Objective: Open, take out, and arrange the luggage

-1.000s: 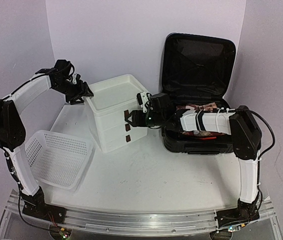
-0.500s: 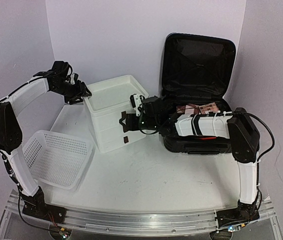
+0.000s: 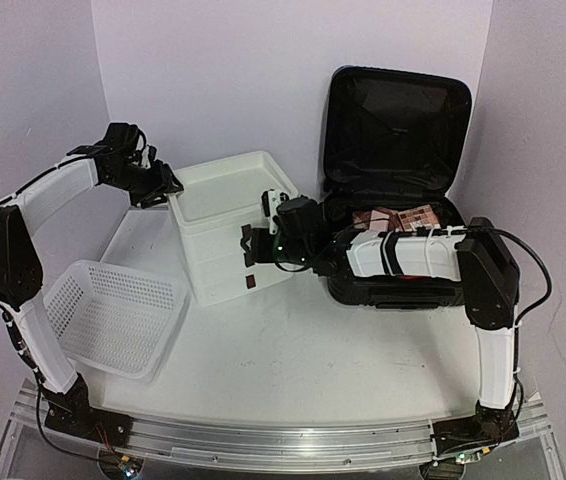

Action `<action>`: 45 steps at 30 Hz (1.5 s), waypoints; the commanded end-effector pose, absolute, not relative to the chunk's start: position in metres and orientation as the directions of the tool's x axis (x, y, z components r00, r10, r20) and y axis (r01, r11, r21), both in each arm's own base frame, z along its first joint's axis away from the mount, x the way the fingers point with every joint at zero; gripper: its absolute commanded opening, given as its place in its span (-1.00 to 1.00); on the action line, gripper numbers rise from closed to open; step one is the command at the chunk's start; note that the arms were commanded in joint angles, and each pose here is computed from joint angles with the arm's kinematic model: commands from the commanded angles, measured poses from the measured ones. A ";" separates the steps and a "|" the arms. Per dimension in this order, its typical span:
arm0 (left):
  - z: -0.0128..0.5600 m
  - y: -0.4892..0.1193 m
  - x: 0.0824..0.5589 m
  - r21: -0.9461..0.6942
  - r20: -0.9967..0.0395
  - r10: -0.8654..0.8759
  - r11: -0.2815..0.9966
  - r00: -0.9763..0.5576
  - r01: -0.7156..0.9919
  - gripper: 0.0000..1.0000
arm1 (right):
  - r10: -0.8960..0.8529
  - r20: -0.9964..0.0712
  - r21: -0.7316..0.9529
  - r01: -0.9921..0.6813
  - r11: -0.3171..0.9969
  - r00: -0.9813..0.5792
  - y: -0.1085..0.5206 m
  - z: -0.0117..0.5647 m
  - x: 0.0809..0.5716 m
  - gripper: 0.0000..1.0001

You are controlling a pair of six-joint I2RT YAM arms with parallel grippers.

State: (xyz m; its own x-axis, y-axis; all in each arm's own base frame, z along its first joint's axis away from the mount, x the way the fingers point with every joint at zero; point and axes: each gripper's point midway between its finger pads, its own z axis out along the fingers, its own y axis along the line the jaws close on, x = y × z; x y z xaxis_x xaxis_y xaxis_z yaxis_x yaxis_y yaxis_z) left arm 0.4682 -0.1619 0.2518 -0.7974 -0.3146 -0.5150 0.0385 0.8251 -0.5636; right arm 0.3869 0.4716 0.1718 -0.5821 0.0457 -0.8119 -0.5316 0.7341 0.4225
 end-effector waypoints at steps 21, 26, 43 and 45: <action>0.232 -0.193 0.434 -0.506 -0.495 -0.172 0.854 -0.851 0.121 0.08 | 0.199 -0.769 0.507 -0.390 0.769 -0.607 0.447 0.259 0.396 -0.86; 0.230 -0.194 0.434 -0.507 -0.492 -0.170 0.853 -0.854 0.122 0.08 | 0.158 -0.767 0.511 -0.443 0.737 -0.622 0.451 0.263 0.384 -1.00; 0.227 -0.196 0.435 -0.510 -0.488 -0.157 0.850 -0.858 0.135 0.10 | 0.159 -0.670 0.647 -0.464 0.605 -0.725 0.447 0.249 0.379 -0.33; 0.227 -0.196 0.435 -0.507 -0.490 -0.154 0.851 -0.858 0.137 0.10 | 0.131 -0.666 0.659 -0.496 0.565 -0.735 0.463 0.249 0.380 -0.21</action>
